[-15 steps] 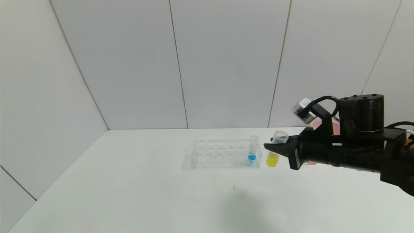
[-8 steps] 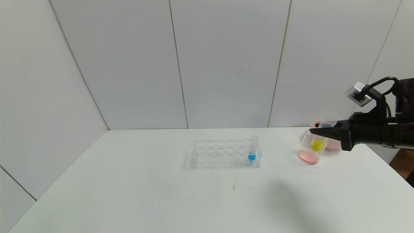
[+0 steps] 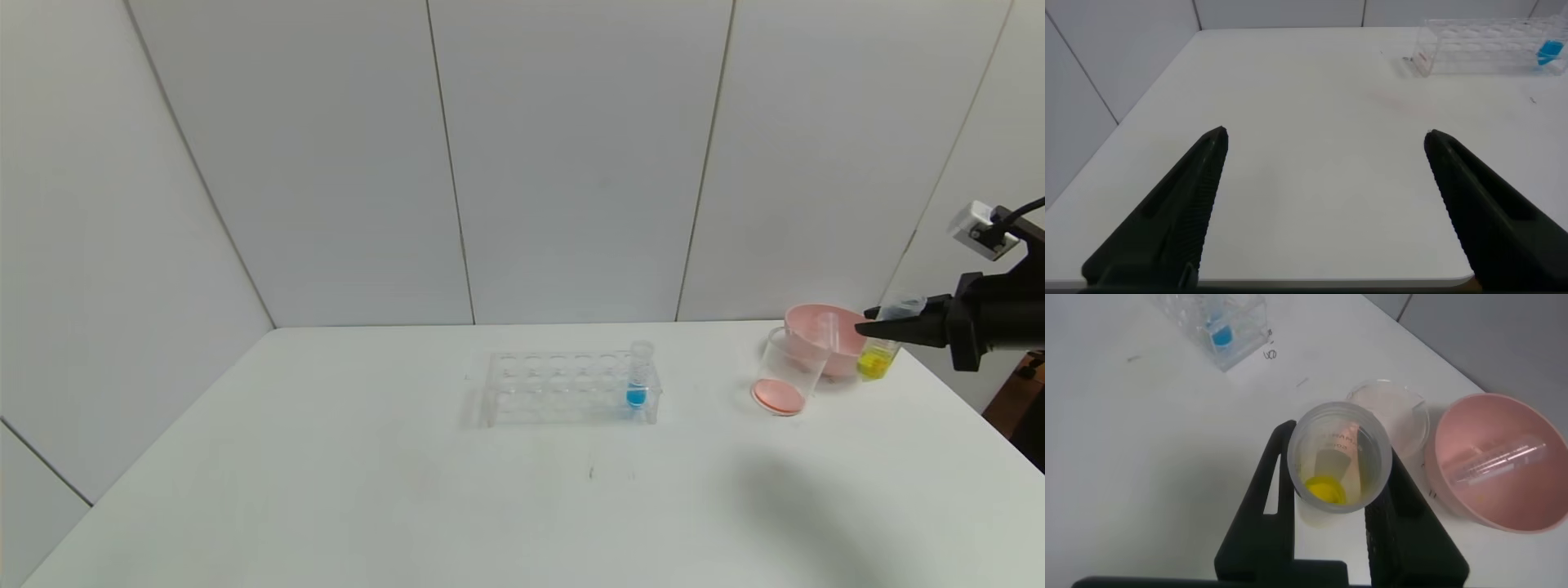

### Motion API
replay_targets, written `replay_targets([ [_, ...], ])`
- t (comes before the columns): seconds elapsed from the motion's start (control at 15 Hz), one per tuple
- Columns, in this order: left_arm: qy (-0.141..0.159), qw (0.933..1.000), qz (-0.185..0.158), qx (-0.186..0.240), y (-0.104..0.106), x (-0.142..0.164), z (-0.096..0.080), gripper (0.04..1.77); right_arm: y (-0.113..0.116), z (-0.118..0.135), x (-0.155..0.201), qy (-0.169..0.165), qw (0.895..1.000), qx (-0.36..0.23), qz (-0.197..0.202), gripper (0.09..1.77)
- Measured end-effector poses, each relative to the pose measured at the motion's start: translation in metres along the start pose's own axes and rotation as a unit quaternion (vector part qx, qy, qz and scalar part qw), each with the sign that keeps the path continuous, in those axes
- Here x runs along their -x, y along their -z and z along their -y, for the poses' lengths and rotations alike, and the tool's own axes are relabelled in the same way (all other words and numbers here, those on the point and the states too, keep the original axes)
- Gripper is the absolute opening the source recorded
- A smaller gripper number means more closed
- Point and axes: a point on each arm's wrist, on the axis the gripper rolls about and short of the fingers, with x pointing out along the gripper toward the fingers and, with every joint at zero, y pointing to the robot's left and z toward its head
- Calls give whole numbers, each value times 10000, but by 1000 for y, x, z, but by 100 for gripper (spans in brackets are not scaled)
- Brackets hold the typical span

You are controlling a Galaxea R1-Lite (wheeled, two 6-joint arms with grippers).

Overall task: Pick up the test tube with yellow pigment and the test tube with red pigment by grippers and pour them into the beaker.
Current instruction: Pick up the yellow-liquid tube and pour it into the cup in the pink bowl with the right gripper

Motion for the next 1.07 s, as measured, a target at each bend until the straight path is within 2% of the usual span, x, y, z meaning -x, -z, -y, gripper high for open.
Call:
replay_targets([
  [0.27,0,10000,0,0,0,0,0,172,-4,32,11,25,9994,172,-283,55],
  [0.4,0,10000,0,0,0,0,0,172,-10,48,10,86,9981,461,-411,55],
  [0.53,0,10000,0,0,0,0,0,172,-10,59,6,138,9942,672,-825,55],
  [0.73,0,10000,0,-2,0,0,0,172,-8,70,-2,173,9857,923,-1398,55],
  [0.87,2,10000,0,0,0,0,0,172,-8,75,-11,311,9779,1070,-1771,55],
  [1.07,0,10000,0,0,0,0,0,172,-10,71,-30,216,9726,1163,-2000,55],
])
